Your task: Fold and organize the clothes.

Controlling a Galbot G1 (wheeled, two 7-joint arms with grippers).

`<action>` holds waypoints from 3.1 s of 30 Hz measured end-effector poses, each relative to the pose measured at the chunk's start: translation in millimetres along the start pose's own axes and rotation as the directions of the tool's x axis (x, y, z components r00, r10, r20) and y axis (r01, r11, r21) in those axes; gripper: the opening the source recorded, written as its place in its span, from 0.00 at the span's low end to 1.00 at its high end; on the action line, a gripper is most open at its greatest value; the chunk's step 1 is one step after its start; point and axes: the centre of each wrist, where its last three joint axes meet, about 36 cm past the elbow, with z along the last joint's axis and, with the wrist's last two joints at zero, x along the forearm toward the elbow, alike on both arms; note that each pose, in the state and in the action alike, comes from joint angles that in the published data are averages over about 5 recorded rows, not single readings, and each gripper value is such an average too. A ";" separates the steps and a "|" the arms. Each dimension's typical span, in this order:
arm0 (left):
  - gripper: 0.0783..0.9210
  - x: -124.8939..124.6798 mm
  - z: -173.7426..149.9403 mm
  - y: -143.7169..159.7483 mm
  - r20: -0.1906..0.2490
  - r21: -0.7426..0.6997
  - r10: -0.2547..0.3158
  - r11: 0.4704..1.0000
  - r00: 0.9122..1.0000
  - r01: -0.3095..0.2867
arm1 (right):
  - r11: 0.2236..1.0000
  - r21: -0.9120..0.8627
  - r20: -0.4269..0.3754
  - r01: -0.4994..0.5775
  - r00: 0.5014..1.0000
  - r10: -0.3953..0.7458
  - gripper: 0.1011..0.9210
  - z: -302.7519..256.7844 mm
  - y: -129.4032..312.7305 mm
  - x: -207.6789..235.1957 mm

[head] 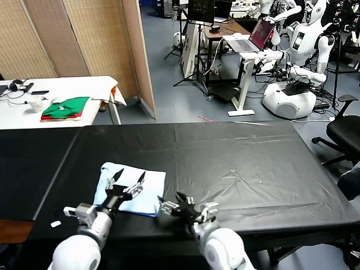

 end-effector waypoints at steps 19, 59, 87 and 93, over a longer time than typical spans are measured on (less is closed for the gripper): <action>0.98 7.7 -0.6 10.6 0.023 -0.021 -0.061 0.998 0.998 0.061 | 0.999 0.049 -0.048 -0.017 0.999 0.020 0.06 8.6 4.1 -18.6; 0.98 19.0 26.0 16.4 0.012 0.006 -0.118 0.993 0.993 0.118 | 0.886 0.294 0.221 -0.358 0.928 0.301 0.98 -34.8 -76.4 110.9; 0.98 100.4 44.3 20.8 -0.158 -0.057 -0.218 0.976 0.963 0.211 | 0.790 0.247 0.388 -0.561 0.805 0.449 0.98 66.2 -16.1 196.9; 0.98 111.6 46.8 19.5 -0.190 -0.062 -0.224 0.974 0.956 0.216 | 0.794 0.236 0.359 -0.560 0.810 0.465 0.98 72.9 -8.4 204.9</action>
